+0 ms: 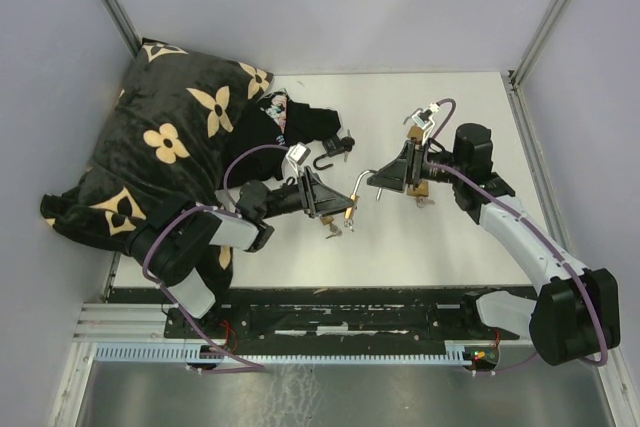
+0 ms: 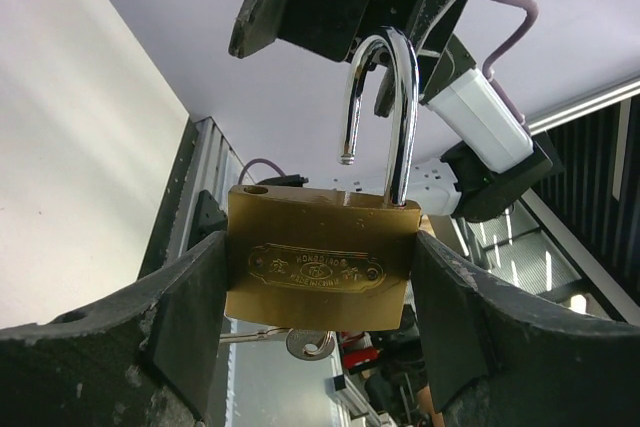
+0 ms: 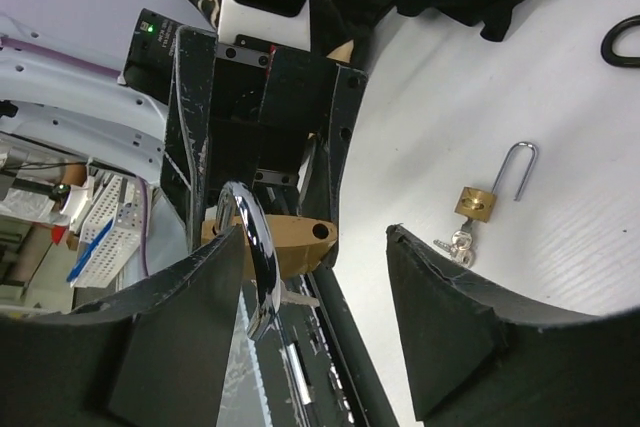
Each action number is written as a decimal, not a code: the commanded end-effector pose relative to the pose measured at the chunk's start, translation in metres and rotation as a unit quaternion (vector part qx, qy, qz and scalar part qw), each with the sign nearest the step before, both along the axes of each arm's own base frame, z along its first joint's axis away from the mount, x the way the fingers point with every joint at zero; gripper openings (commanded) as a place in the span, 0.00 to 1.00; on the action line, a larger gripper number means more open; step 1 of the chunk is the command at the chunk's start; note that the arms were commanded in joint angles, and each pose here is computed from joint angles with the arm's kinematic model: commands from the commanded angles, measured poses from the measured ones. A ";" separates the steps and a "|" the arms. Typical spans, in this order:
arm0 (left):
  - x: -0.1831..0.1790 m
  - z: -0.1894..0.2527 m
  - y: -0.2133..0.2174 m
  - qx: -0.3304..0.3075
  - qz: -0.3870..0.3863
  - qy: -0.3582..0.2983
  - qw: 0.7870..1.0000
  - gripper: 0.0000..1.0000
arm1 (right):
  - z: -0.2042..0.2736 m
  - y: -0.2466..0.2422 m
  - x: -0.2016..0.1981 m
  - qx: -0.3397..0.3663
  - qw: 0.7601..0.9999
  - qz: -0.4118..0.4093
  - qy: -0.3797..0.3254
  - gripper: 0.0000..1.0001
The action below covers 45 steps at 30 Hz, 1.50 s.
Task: Lock with the key
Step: Pick up the lock from the center of the board.
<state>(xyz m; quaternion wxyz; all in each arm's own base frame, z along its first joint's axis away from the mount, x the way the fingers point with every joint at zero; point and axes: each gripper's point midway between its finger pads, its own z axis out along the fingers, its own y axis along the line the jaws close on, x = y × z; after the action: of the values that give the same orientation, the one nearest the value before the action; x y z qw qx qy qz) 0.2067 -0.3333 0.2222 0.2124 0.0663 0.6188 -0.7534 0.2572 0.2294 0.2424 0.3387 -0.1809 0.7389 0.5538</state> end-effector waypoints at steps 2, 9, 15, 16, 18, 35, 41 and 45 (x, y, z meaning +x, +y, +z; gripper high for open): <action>-0.024 0.060 0.002 -0.080 -0.039 -0.096 0.991 0.28 | 0.037 0.003 -0.011 0.030 0.997 0.035 -0.061 0.60; -0.031 0.066 -0.001 -0.084 -0.059 -0.103 0.989 0.29 | 0.051 0.007 -0.027 0.052 0.992 0.079 -0.082 0.35; -0.030 0.070 -0.002 -0.087 -0.061 -0.106 0.989 0.34 | 0.061 0.008 -0.039 0.059 0.987 0.109 -0.103 0.02; -0.030 0.070 -0.002 -0.087 -0.061 -0.104 0.989 0.40 | 0.063 0.008 -0.041 0.060 0.986 0.113 -0.107 0.02; -0.029 0.067 -0.002 -0.085 -0.063 -0.098 0.990 0.52 | 0.066 0.007 -0.046 0.056 0.984 0.124 -0.116 0.02; 0.025 0.032 0.029 0.168 0.140 -0.205 0.954 0.99 | 0.063 -0.007 -0.056 -0.016 0.980 0.126 -0.156 0.02; 0.026 0.057 0.064 0.209 0.230 -0.248 0.917 0.99 | 0.056 -0.008 -0.054 -0.023 0.980 0.122 -0.153 0.02; 0.007 0.056 0.045 0.218 0.195 -0.239 0.926 0.93 | 0.052 -0.007 -0.054 -0.025 0.980 0.125 -0.152 0.02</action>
<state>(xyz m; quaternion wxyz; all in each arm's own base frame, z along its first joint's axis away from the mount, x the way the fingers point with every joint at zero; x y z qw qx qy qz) 0.2144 -0.2788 0.2963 0.4844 0.1465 0.6613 -0.5537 0.2056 0.2206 0.2639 0.3310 -0.3223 0.7037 0.5397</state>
